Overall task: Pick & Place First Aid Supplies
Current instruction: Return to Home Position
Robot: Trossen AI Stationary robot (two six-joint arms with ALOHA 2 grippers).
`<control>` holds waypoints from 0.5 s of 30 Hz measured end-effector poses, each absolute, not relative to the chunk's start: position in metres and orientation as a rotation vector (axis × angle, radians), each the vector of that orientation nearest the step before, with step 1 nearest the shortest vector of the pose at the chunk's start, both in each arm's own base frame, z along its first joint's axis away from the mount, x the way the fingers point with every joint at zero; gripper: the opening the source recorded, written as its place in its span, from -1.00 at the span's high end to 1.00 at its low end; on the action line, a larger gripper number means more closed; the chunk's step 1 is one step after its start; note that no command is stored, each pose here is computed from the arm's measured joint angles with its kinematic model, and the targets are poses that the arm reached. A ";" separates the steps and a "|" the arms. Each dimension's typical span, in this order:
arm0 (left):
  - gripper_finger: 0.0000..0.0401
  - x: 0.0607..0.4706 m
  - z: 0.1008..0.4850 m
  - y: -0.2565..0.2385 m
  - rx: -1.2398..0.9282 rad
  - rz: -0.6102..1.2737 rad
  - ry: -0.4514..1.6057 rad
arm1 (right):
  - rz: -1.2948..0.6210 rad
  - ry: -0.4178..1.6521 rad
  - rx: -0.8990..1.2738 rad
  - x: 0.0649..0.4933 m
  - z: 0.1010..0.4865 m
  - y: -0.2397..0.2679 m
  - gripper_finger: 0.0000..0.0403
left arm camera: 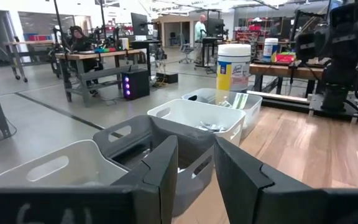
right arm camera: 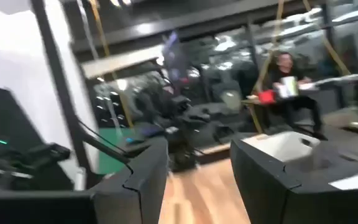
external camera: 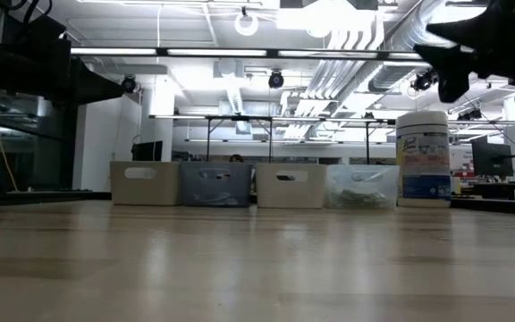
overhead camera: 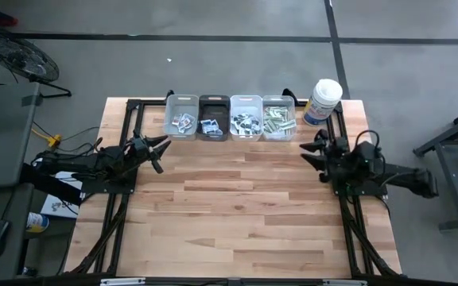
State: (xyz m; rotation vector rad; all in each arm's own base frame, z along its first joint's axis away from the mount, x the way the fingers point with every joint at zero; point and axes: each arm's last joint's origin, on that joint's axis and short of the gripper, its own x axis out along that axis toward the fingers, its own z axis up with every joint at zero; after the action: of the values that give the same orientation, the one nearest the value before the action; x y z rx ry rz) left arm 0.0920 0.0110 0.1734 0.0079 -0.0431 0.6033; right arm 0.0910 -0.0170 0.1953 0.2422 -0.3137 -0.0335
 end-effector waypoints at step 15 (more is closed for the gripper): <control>0.49 0.092 0.173 0.011 0.008 0.603 -0.043 | -0.125 -0.053 0.269 0.096 0.169 -0.015 0.17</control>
State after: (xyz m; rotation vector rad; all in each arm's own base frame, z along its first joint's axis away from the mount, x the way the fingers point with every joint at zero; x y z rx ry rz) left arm 0.0920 0.0110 0.1735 0.0075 -0.0432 0.6026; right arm 0.0964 -0.0148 0.1693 0.2692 -0.0529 -0.1246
